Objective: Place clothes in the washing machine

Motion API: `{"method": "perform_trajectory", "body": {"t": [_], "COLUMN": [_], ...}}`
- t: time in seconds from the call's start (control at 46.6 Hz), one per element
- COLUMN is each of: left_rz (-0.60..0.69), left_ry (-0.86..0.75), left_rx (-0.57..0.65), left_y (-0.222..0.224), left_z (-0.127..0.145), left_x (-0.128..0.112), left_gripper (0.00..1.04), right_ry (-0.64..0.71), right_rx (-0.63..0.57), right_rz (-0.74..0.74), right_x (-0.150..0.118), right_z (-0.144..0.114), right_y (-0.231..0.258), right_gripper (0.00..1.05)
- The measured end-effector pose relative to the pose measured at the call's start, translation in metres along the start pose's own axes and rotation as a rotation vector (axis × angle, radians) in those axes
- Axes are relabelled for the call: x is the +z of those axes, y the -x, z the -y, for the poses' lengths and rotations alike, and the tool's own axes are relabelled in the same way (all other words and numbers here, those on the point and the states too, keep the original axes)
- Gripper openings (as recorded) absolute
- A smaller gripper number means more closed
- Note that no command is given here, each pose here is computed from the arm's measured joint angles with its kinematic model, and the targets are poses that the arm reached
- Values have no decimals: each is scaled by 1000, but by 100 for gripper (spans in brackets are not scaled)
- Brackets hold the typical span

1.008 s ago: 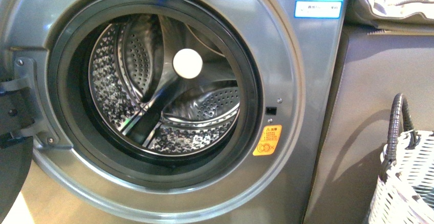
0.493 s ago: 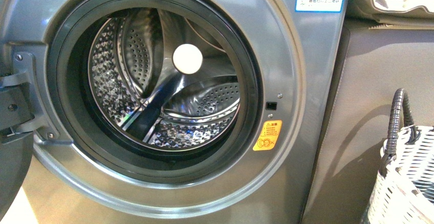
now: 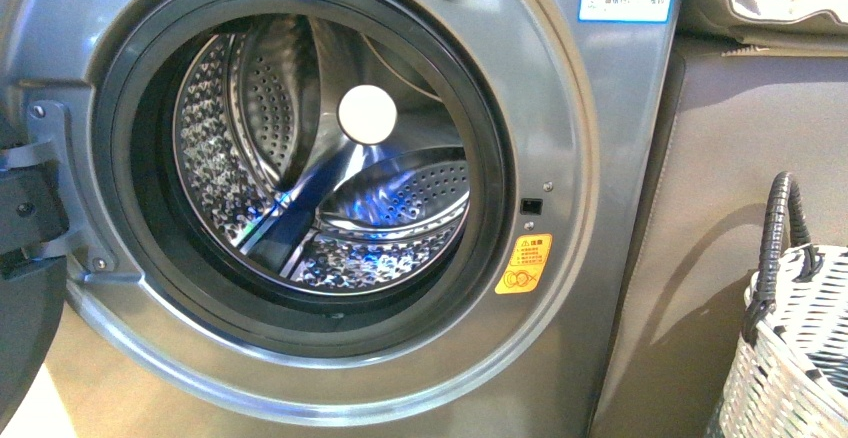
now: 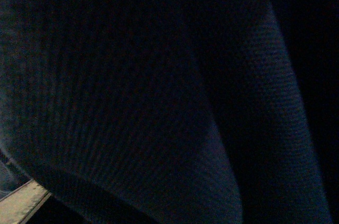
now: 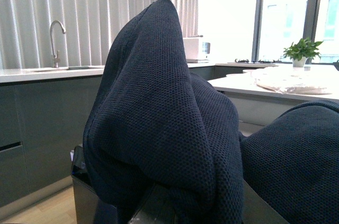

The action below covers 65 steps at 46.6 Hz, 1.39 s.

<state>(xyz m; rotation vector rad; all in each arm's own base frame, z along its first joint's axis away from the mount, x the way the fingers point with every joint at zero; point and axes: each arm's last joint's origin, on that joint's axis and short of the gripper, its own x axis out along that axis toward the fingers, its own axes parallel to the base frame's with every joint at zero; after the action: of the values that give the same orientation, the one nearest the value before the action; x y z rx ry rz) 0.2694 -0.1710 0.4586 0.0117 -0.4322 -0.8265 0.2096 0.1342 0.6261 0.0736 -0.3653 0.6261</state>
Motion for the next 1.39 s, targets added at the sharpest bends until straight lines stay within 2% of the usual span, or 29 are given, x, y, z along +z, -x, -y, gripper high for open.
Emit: {"method": "perform_trajectory", "body": {"t": [0.086, 0.15, 0.343, 0.472, 0.601, 0.729, 0.944, 0.987, 1.18, 1.223, 1.287, 1.394], "left_rz": [15, 39, 79, 93, 97, 103, 101, 97, 71, 65, 51, 3], "left_ry": [-38, -50, -42, -16, -9, -2, 20, 28, 78, 90, 111, 171], "left_rx": [69, 125, 206, 254, 259, 267, 316, 335, 405, 415, 429, 478], "left_y": [-3, -4, 1, 6, 12, 20, 44, 51, 72, 77, 85, 103], "left_z": [-2, -5, -12, -10, -7, -7, -18, -21, -31, -33, -35, -44], "left_x": [-2, -3, -5, -5, -5, -5, -15, -19, -45, -52, -64, -99], "left_gripper": [98, 92, 65, 39, 22, 7, 6, 6, 6, 6, 6, 6], "right_ry": [0, 0, 0, 0, 0, 0, 0, 0, 0, -1, -1, -1], "right_rx": [0, 0, 1, 1, 1, 2, 5, 5, 5, 5, 5, 5], "right_rz": [0, 0, 0, 0, 0, 0, 0, 2, 6, 7, 8, 8], "right_x": [0, 0, 0, 0, 0, 0, 0, 0, 2, 2, 3, 3], "right_z": [0, 0, 0, 0, 0, 0, 0, 0, 0, 0, 0, 0], "right_y": [0, 0, 0, 0, 0, 0, 0, 0, 2, 2, 2, 2], "right_gripper": [9, 9, 9, 9, 9, 27, 57, 67, 97, 99, 96, 97]}}
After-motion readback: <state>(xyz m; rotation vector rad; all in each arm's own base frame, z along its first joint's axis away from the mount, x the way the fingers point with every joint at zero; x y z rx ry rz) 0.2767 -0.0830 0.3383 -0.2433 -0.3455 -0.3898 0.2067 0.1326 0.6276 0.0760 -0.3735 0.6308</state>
